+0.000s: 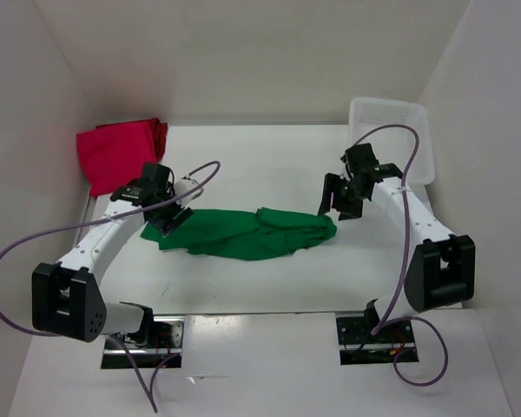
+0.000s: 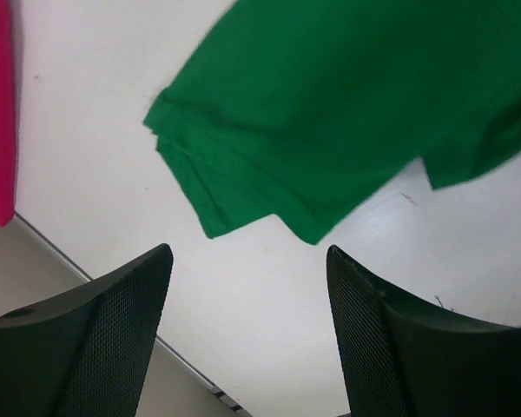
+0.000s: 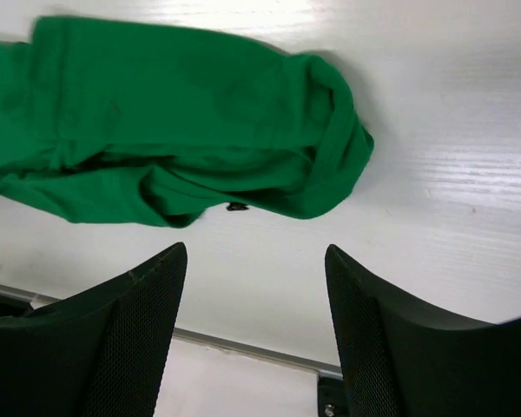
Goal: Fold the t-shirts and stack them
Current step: Flatten out the tshirt
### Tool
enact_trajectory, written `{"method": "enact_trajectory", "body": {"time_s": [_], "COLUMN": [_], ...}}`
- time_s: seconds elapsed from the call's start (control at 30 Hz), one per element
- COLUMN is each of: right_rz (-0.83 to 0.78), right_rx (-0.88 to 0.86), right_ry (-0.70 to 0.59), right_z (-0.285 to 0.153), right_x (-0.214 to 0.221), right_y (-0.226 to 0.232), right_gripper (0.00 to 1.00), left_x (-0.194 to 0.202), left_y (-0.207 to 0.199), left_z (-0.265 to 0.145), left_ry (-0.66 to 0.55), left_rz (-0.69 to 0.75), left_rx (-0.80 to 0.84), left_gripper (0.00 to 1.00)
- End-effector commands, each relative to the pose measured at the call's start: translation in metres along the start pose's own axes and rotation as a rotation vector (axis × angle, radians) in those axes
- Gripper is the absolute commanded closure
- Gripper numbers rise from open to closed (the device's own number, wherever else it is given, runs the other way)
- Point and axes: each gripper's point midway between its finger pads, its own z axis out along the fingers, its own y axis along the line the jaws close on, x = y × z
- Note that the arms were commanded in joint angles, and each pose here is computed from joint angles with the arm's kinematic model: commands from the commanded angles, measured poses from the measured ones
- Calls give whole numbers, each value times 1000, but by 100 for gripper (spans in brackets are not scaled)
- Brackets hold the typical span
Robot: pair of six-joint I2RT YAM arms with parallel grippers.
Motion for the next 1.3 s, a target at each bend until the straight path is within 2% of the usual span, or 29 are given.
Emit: {"method": "enact_trajectory", "body": {"time_s": [0.0,0.1,0.17,0.23,0.37,0.4,0.5,0.53,0.6,0.7,0.77,0.83,0.87,0.9,0.93,1.0,1.03,1.07,1.1,1.13,1.27], "right_rz": [-71,-135,-209,-222,-215,-198,-200,-208,-232,-236,-225,-233,-232,-232,-231,-231,-232,-232,-234,-234,-238], "right_rx": [-60,-114,-151,-147,-167,-162,-170,-182,-139,-109,-87,-59,-45,-45,-37,-37,-44,-46,-61,-55,-69], "right_ry": [-122,-73,-41,-14,-25,-43,-64,-58,10,42,54,37,57,57,69,69,59,56,35,27,-68], "right_z": [-29,-3,11,42,70,74,95,97,126,148,160,162,166,166,168,162,158,155,145,139,101], "right_x": [-24,-19,-9,-7,-30,-37,-52,-55,-38,-29,-25,-28,-23,-23,-19,-17,-19,-19,-24,-25,-51], "right_y": [32,70,105,121,156,159,174,184,181,175,170,170,166,166,162,160,162,162,167,166,176], "right_gripper": [30,30,30,30,28,27,26,26,24,23,23,31,38,48,69,85,98,100,100,100,100], "left_x": [9,34,42,56,69,65,67,69,76,79,75,68,66,63,61,56,52,44,41,35,-1], "left_y": [-36,-48,-54,-54,-41,-30,-24,-26,-32,-35,-34,-31,-30,-27,-27,-25,-24,-25,-27,-33,-28], "left_z": [-6,18,26,40,55,56,59,62,70,73,73,71,68,68,67,66,66,64,63,61,39], "left_ry": [-3,101,126,164,233,223,226,238,266,284,270,247,235,228,214,195,182,158,152,129,-1], "left_rz": [91,82,74,69,32,-21,-48,-46,-43,-64,-75,-78,-80,-80,-82,-94,-95,-99,-100,-115,-131], "left_rx": [127,162,179,136,67,44,25,34,53,63,63,57,50,44,48,56,59,77,97,138,178], "left_gripper": [21,21,21,21,21,22,25,27,42,56,56,56,56,56,57,69,74,80,93,97,100]}}
